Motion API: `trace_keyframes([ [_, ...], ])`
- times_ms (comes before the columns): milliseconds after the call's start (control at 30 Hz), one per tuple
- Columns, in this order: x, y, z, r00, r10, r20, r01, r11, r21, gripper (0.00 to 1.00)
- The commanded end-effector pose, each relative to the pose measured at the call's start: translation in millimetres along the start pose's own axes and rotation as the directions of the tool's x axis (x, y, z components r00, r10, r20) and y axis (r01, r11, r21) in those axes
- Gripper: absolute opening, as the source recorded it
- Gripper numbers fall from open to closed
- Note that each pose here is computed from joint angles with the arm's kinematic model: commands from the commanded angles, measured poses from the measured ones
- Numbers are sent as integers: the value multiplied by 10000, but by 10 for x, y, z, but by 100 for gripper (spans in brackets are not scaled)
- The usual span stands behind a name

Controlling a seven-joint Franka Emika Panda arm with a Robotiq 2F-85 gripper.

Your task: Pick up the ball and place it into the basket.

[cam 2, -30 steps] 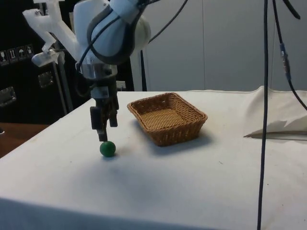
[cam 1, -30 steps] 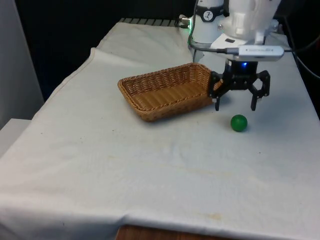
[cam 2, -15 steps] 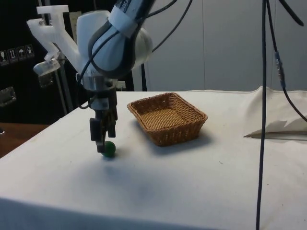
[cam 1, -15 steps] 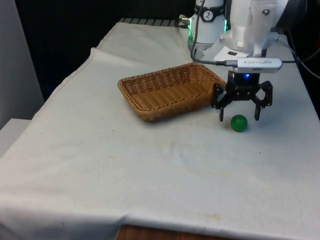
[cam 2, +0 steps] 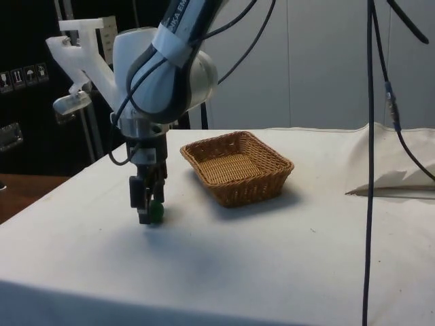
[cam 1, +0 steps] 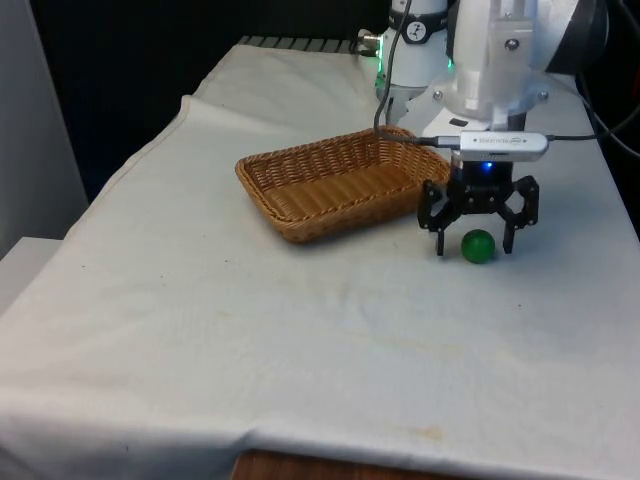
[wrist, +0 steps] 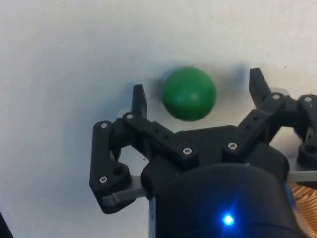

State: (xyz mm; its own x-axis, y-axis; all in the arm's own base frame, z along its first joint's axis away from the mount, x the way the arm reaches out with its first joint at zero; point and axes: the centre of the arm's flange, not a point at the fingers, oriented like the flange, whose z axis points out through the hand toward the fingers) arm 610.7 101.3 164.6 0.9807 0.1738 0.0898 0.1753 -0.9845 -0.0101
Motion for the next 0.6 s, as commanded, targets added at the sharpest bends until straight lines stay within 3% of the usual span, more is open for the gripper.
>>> trace_keyframes([
  [0,3,-1,-9,10000,-4,-54,5,10000,94,92],
  [133,-2,5,-6,10000,5,-36,-4,10000,90,53],
  [167,0,6,-1,10000,8,-2,-8,10000,-6,39],
  [200,-2,5,-6,10000,5,-36,-4,10000,90,39],
  [233,-2,5,-6,10000,5,-36,-4,10000,90,29],
  [267,-2,11,-6,10000,12,-38,-12,10000,83,11],
  [300,-2,5,-6,10000,2,-37,-2,10000,84,1],
  [567,-2,10,-15,10000,3,-38,-2,10000,80,1],
])
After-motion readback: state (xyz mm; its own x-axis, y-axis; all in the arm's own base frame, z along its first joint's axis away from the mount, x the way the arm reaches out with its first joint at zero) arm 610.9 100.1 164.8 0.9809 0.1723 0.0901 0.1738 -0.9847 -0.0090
